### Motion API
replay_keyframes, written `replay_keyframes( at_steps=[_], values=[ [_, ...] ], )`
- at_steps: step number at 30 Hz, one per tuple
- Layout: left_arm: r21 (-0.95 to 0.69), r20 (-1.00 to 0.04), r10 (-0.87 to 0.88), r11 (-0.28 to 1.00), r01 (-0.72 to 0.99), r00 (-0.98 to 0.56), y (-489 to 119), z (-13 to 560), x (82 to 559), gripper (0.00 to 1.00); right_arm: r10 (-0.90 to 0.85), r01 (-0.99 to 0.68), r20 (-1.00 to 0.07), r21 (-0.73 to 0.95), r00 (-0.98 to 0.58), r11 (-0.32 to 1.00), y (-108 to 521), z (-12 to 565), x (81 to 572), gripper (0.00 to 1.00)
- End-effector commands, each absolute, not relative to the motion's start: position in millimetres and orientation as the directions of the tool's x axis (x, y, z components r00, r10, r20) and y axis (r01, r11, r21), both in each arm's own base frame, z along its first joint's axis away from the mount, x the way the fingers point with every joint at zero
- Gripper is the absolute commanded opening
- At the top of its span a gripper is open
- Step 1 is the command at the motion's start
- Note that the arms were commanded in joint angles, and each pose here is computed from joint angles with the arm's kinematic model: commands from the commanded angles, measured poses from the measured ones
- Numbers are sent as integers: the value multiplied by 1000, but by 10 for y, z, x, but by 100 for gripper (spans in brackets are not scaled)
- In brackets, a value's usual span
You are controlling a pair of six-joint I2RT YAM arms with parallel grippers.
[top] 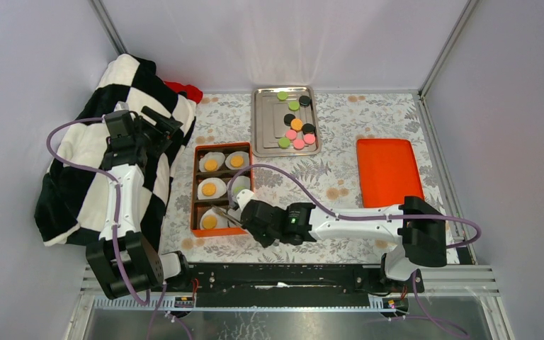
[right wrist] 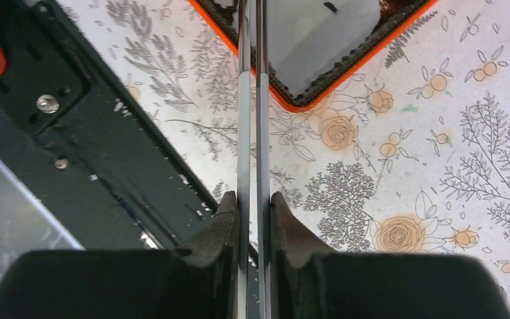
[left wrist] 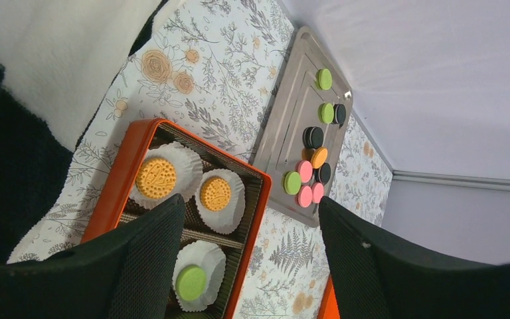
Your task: Pack the cookies
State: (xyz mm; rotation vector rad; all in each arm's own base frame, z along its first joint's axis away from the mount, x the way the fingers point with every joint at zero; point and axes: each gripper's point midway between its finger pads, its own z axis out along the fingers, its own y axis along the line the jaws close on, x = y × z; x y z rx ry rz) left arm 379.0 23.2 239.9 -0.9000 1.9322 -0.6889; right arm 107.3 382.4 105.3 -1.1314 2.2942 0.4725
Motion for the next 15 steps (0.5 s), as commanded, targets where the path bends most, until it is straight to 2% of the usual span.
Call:
replay_keyframes(
  at_steps=[1,6,15],
  values=[
    [-742,-518,-785,610,-278,-339,253,2526,3791,78,-589,-783,-653,11,-477,622,3805,995,1213,2],
    [-722,-540,-777,625,-296,-322,312,2554,3776,77,-533,-780,-723,12,-439,626,3827,1264,1291,0],
    [-711,-571,-770,638,-297,-285,360,2666,3738,75,-297,-750,-909,25,-291,661,3698,2620,1506,0]
  ],
)
